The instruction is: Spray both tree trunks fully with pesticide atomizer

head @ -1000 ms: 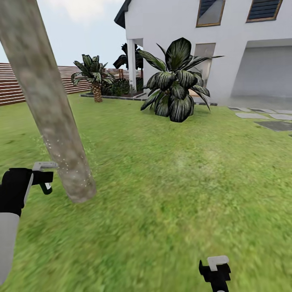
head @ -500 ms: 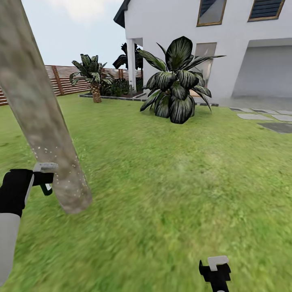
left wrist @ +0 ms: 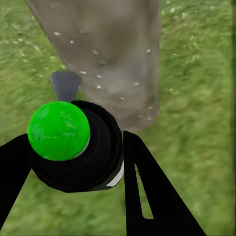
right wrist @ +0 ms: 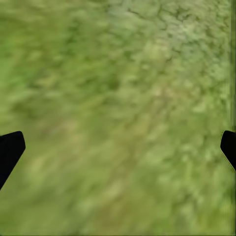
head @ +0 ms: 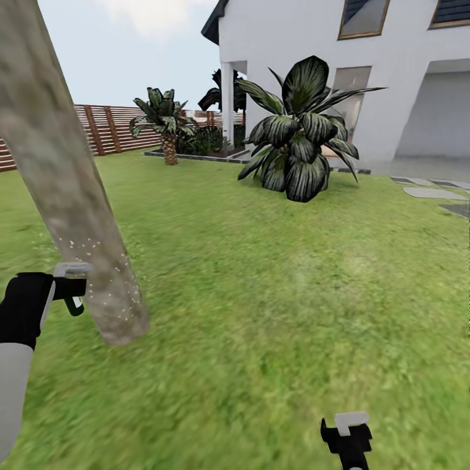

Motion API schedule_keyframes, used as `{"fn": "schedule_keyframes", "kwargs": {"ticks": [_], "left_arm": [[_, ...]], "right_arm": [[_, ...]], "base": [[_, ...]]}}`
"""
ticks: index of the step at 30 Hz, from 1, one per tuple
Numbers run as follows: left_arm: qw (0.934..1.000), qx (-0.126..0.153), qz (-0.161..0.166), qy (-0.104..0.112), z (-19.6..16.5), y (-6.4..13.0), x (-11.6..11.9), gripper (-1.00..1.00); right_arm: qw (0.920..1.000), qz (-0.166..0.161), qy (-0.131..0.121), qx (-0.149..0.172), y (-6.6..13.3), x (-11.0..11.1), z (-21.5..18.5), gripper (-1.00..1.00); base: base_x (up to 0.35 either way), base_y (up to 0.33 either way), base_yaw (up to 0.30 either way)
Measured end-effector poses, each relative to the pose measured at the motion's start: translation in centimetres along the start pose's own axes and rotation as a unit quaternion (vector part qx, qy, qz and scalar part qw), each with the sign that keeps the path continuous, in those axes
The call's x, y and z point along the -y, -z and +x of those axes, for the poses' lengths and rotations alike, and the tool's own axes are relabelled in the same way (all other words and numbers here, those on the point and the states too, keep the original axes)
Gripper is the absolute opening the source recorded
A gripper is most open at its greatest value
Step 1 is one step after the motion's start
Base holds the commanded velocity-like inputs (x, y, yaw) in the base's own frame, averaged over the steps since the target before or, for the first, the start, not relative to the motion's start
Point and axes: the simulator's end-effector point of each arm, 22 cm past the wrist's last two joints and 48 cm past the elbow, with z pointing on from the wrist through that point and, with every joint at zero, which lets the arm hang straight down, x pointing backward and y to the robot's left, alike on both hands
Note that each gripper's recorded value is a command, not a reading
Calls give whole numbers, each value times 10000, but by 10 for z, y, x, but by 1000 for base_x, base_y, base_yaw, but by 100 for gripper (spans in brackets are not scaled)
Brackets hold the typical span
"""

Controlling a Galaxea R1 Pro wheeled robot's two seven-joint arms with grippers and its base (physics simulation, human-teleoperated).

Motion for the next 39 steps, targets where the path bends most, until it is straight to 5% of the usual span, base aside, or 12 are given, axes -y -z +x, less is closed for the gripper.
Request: {"fn": "schedule_keyframes", "kwargs": {"ticks": [10, 18, 26, 30, 39], "left_arm": [[10000, -36, -48, -2, 4, -1, -5, -100], [9992, -384, -92, 21, 56, -10, -11, -100], [9980, -435, -457, 66, 65, -10, -30, -100], [9968, -732, -328, 41, 104, -19, -14, -100], [9956, -929, -77, 97, 125, -27, 21, -100]], "right_arm": [[10000, -1, -1, 0, 0, 0, 0, 100], [10000, -8, -5, 2, 0, -1, 0, 100], [10000, -13, -7, 3, 0, -1, -1, 100], [10000, -11, -7, 2, 0, -1, 0, 100], [10000, -15, -2, -1, 0, -1, 0, 100]], "base": [[0, -273, 0], [84, -261, 74], [269, -154, 267], [285, -93, 87], [31, -8, 2]]}}
